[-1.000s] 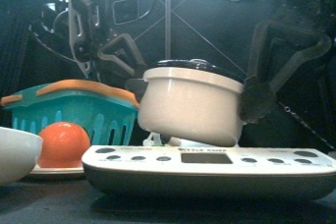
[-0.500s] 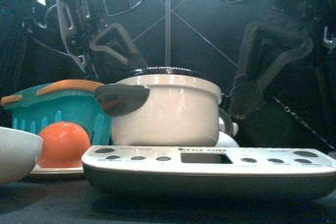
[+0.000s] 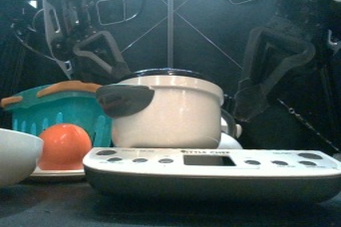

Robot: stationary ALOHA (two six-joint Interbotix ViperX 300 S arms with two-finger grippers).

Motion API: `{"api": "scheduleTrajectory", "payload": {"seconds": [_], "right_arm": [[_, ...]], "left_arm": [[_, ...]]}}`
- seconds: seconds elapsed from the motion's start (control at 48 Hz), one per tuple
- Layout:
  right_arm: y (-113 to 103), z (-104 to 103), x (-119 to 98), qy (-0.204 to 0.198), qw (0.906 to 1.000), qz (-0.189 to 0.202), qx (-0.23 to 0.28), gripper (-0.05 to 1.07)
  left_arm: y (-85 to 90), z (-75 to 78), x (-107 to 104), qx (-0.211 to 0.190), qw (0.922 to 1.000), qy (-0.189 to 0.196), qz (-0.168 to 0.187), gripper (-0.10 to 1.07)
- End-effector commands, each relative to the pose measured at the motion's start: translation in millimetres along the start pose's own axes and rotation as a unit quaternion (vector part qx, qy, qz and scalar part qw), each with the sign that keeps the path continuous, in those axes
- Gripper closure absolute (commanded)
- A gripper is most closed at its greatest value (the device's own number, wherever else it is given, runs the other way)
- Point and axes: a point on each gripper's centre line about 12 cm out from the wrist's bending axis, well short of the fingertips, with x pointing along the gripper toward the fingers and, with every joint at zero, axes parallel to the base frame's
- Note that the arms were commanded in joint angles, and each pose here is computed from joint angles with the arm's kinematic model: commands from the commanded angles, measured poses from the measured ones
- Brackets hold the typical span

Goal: Move pot downwards on the stove

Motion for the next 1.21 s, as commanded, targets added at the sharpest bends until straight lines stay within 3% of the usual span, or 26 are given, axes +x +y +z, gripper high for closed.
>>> {"api": "scheduleTrajectory", "payload": {"seconds": [0.0, 0.167, 0.438, 0.812, 1.188], "right_arm": [[-10.0, 21.4, -20.8, -0.021, 0.9995, 0.005, 0.024, 0.76], [-17.9, 23.6, -22.4, -0.027, 0.9994, 0.004, 0.021, 0.76], [-30.5, 29.2, -3.0, -0.023, 0.9993, -0.008, 0.027, 0.76], [-23.9, 24.9, 8.8, -0.003, 0.9994, 0.020, 0.028, 0.76], [-18.0, 20.9, 7.9, 0.014, 0.9987, 0.029, 0.039, 0.76]], "left_arm": [[-5.7, 3.3, -11.0, -0.003, 0.9999, -0.006, -0.016, 0.52], [1.3, -3.0, -14.7, -0.005, 1.0000, -0.003, -0.008, 0.52], [2.2, -4.6, -1.3, -0.003, 1.0000, 0.005, 0.003, 0.52], [8.6, 11.8, 25.5, 0.014, 0.9997, -0.002, 0.020, 0.52], [19.3, 21.4, 26.5, 0.007, 0.9994, -0.011, 0.031, 0.52]]}}
